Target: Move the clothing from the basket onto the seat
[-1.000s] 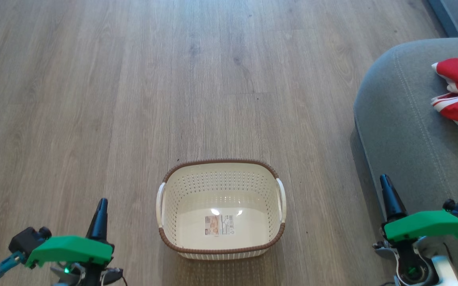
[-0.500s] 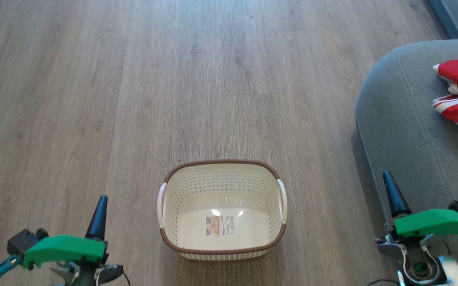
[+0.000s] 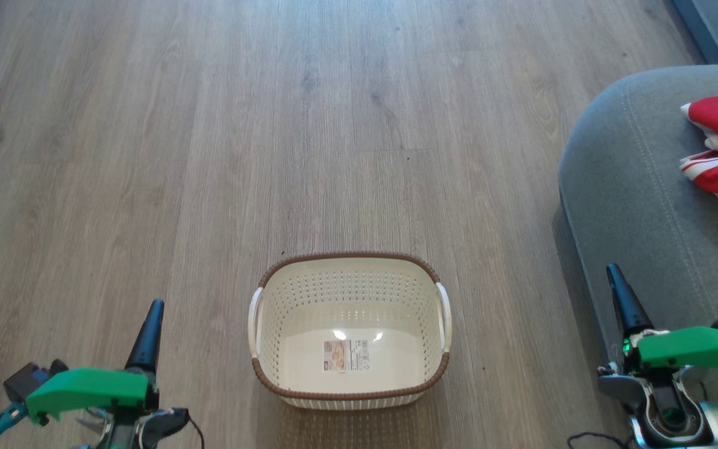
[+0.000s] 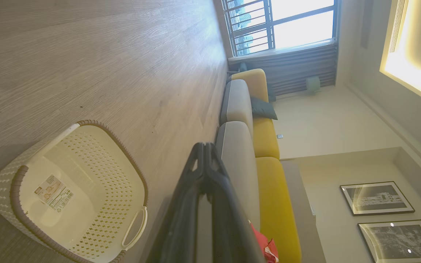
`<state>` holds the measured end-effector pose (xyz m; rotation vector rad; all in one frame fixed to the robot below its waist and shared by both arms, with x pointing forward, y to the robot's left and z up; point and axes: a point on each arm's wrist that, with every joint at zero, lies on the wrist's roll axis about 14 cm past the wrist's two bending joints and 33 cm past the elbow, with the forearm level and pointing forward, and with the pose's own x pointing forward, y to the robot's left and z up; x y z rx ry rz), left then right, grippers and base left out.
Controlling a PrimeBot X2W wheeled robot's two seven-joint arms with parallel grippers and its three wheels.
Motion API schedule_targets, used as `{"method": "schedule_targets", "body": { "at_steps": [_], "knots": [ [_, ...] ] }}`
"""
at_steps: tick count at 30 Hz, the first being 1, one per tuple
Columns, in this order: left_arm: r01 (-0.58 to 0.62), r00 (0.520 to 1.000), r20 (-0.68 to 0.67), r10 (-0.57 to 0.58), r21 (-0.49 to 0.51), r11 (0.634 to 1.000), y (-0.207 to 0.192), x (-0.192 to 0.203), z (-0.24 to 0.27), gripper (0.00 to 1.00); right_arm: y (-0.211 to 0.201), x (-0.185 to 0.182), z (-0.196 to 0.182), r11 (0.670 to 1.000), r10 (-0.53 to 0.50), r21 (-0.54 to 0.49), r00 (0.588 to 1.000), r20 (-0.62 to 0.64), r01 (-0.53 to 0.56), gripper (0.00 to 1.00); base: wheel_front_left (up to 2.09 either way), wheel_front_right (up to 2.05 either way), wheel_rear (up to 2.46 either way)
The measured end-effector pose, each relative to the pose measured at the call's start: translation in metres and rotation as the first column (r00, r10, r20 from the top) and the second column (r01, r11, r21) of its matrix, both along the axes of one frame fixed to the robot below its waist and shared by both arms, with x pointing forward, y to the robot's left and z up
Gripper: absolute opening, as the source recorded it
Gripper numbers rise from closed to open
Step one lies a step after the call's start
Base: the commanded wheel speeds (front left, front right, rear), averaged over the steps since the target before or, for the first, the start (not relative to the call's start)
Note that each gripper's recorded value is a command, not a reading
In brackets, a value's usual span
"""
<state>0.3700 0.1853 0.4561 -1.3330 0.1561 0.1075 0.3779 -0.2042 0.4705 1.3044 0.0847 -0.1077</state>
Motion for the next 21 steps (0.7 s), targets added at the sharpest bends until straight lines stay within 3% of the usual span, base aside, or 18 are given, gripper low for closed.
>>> {"method": "schedule_targets", "body": {
  "at_steps": [21],
  "knots": [
    [-0.005,0.998,0.062,0.018,-0.205,0.979,0.001,0.004,0.018,0.0,-0.003,0.003,0.014,0.974,-0.024,0.228,0.998,0.055,0.011,0.0,0.0,0.0,0.0]
  ]
}}
